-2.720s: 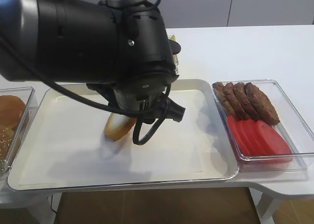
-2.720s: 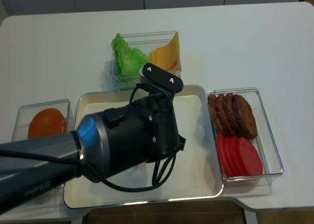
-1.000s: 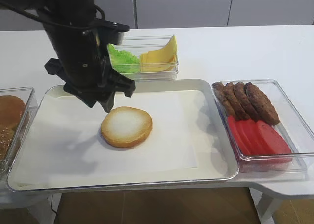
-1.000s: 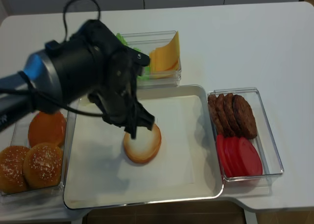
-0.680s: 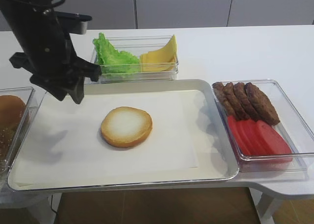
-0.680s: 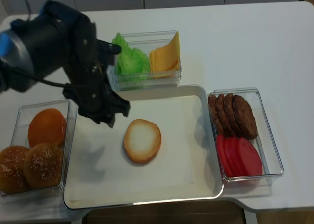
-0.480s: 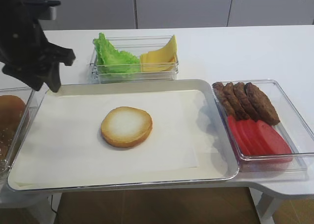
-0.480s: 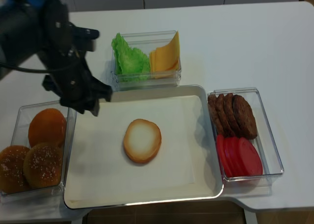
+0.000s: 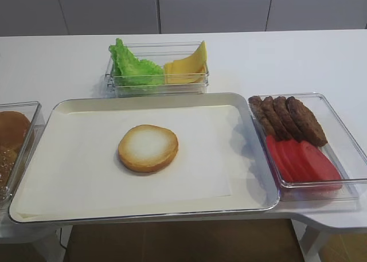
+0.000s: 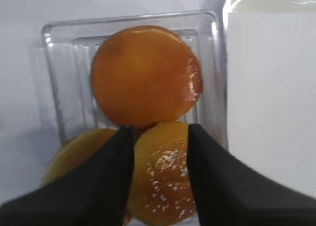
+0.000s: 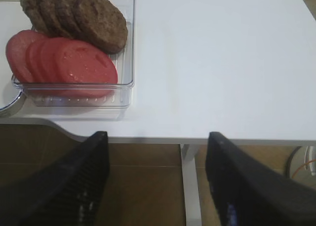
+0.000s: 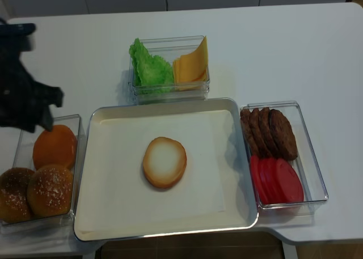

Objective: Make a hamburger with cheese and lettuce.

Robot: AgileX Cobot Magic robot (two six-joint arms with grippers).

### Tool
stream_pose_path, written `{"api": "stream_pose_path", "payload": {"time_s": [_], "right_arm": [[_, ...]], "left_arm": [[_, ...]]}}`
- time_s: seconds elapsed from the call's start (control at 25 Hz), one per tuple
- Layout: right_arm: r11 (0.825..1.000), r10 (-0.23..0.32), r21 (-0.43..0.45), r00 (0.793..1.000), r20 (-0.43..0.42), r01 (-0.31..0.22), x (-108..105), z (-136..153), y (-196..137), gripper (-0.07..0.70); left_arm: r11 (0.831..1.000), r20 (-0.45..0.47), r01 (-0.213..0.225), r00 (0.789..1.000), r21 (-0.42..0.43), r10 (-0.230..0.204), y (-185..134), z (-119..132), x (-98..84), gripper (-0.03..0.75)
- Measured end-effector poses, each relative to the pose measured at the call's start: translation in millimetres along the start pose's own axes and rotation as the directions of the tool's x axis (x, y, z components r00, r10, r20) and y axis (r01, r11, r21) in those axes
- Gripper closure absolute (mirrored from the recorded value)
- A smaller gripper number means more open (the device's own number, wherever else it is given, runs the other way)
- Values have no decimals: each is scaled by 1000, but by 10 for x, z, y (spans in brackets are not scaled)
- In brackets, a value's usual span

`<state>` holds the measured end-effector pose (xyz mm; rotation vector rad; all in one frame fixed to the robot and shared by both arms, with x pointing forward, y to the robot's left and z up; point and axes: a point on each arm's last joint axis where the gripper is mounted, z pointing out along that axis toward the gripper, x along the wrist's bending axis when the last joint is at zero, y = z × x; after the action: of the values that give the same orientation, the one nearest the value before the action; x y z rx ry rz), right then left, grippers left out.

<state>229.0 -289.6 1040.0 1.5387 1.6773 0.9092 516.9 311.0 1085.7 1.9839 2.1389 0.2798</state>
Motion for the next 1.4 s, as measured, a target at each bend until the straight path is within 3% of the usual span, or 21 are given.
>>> {"api": "stream_pose_path", "payload": {"time_s": [0.04, 0.2, 0.52, 0.68, 0.92, 1.2, 1.4], "right_arm": [[1000, 0, 0, 1000, 0, 0, 0, 0, 0, 163], [1000, 0, 0, 1000, 0, 0, 0, 0, 0, 163], [1000, 0, 0, 1000, 0, 0, 0, 0, 0, 163], [1000, 0, 0, 1000, 0, 0, 0, 0, 0, 163], [1000, 0, 0, 1000, 0, 0, 0, 0, 0, 163], [1000, 0, 0, 1000, 0, 0, 0, 0, 0, 163], [1000, 0, 0, 1000, 0, 0, 0, 0, 0, 163]], "left_arm": [[999, -12, 34, 999, -6, -34, -98, -48, 140, 439], [997, -29, 76, 997, -20, -77, -306, -129, 284, 439], [997, -52, 45, 997, -69, -49, -946, -318, 271, 439], [989, -62, 38, 997, -144, -47, -1319, -446, 240, 439], [954, -89, -18, 996, -298, -9, -1879, -613, 191, 439], [908, -97, -34, 995, -417, -7, -2427, -635, 141, 440], [846, -102, -64, 995, -529, 11, -2711, -659, 107, 440]]}}
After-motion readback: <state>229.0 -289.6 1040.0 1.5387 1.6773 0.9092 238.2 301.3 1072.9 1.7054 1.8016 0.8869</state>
